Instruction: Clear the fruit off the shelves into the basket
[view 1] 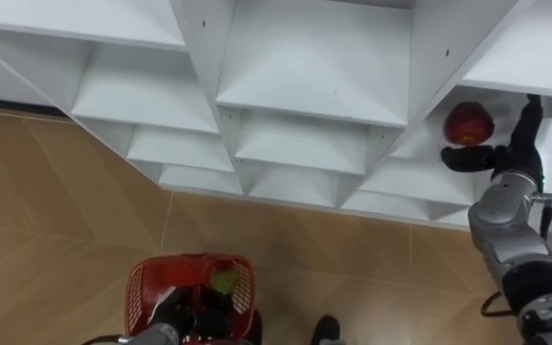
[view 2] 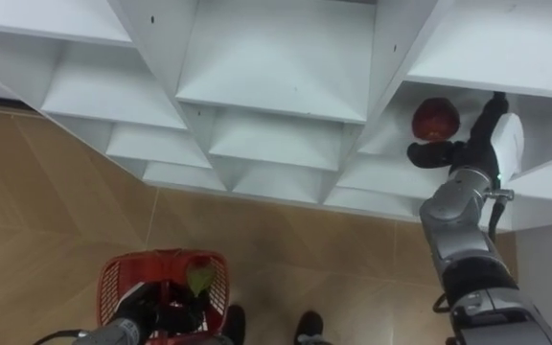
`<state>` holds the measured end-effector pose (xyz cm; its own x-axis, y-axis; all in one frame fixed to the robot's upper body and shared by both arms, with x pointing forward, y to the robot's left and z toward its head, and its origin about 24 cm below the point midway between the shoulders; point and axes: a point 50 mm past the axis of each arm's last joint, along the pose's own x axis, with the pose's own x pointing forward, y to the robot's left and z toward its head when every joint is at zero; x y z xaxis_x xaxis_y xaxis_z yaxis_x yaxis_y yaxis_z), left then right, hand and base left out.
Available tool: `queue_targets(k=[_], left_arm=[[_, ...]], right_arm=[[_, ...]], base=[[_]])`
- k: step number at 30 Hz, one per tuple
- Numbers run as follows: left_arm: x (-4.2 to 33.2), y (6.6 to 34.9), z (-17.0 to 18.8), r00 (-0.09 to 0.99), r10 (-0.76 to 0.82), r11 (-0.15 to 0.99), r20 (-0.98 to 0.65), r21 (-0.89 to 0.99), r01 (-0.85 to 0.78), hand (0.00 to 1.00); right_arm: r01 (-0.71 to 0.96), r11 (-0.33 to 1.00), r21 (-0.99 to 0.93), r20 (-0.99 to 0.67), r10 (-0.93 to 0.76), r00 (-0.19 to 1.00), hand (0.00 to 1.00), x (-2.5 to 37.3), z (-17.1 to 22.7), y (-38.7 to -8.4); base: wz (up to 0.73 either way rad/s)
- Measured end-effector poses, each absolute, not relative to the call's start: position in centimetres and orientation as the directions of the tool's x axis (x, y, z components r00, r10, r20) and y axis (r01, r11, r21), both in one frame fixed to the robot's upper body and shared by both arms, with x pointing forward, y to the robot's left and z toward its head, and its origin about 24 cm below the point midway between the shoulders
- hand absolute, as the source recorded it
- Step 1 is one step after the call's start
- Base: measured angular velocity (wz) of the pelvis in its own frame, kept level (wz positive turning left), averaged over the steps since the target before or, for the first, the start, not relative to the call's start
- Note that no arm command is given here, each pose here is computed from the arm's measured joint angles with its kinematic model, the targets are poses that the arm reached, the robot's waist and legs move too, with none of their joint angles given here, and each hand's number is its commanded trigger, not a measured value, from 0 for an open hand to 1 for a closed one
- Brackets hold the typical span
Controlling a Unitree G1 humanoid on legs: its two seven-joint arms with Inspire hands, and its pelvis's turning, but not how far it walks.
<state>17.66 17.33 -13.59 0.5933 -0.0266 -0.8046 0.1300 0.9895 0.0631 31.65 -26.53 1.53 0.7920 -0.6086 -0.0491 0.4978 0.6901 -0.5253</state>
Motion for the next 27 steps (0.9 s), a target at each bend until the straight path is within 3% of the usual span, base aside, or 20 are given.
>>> queue_targets(k=[27], left_arm=[[17.94,17.15,-13.48,0.597,-0.033,0.988,-0.801,0.063,0.139,1.0]], right_arm=[[0.484,0.726,-0.489,-0.083,-0.591,0.802,0.0,31.87,1.53,-26.4]], base=[[0.0]])
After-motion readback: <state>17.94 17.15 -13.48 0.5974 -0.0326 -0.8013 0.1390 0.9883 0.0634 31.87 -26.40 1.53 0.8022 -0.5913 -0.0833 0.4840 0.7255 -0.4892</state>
